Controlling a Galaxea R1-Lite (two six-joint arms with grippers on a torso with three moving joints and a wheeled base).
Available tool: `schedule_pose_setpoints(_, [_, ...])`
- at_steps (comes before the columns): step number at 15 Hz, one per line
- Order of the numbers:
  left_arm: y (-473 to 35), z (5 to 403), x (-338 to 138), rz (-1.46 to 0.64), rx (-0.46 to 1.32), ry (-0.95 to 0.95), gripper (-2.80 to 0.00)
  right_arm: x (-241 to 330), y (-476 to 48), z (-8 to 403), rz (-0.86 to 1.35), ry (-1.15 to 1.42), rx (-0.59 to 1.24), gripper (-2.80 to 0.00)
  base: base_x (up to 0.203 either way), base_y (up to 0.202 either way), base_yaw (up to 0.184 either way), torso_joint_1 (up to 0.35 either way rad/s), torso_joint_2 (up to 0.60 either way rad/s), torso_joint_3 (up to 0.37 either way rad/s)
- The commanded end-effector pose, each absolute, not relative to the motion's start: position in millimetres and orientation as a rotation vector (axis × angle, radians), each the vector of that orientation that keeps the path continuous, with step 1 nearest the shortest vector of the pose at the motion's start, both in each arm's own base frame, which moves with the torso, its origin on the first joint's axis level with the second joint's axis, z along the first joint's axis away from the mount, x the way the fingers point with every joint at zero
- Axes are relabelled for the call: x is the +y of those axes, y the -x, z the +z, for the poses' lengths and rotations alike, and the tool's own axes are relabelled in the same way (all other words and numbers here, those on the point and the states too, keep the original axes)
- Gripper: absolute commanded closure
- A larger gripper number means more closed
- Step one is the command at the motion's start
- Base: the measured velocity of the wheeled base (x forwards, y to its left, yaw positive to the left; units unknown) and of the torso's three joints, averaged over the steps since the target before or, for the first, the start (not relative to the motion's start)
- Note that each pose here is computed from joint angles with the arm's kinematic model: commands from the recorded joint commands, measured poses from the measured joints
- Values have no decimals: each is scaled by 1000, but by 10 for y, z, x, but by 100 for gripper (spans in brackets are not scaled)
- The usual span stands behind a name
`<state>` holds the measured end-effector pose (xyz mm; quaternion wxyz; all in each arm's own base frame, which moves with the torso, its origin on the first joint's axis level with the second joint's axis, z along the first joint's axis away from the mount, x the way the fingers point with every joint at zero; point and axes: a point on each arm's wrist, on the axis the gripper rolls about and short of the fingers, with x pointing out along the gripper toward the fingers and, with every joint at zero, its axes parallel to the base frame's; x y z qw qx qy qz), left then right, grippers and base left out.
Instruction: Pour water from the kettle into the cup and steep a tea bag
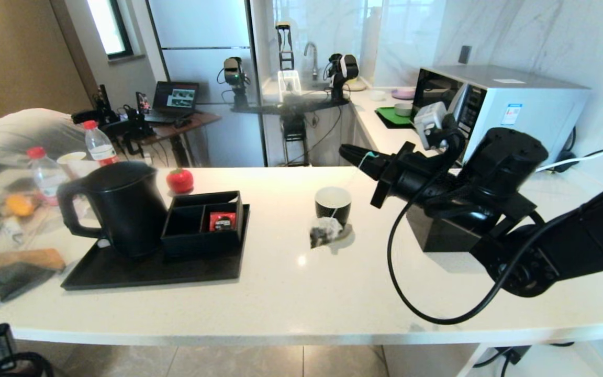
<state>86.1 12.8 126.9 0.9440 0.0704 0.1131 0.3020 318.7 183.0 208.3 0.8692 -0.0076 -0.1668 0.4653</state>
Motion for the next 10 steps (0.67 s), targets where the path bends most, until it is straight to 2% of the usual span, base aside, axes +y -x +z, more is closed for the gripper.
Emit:
schedule_pose_setpoints(1, [-464, 1267, 133, 621, 133, -113, 0, 1818, -3162, 2116, 977, 16, -363, 0, 0, 0, 0, 0, 0, 0])
schedule_pose_setpoints(4, [-50, 1099, 111, 504, 74, -134, 0, 1812, -3162, 2108, 975, 16, -360, 0, 0, 0, 0, 0, 0, 0])
schedule_pose_setpoints(8, [147, 899, 21, 72, 59, -159, 0, 1815, -3168, 2092, 976, 16, -353, 0, 0, 0, 0, 0, 0, 0])
schedule_pose_setpoints(10, [195, 782, -8, -47, 40, -143, 0, 1789, -3180, 2100, 968, 18, -356, 0, 0, 0, 0, 0, 0, 0])
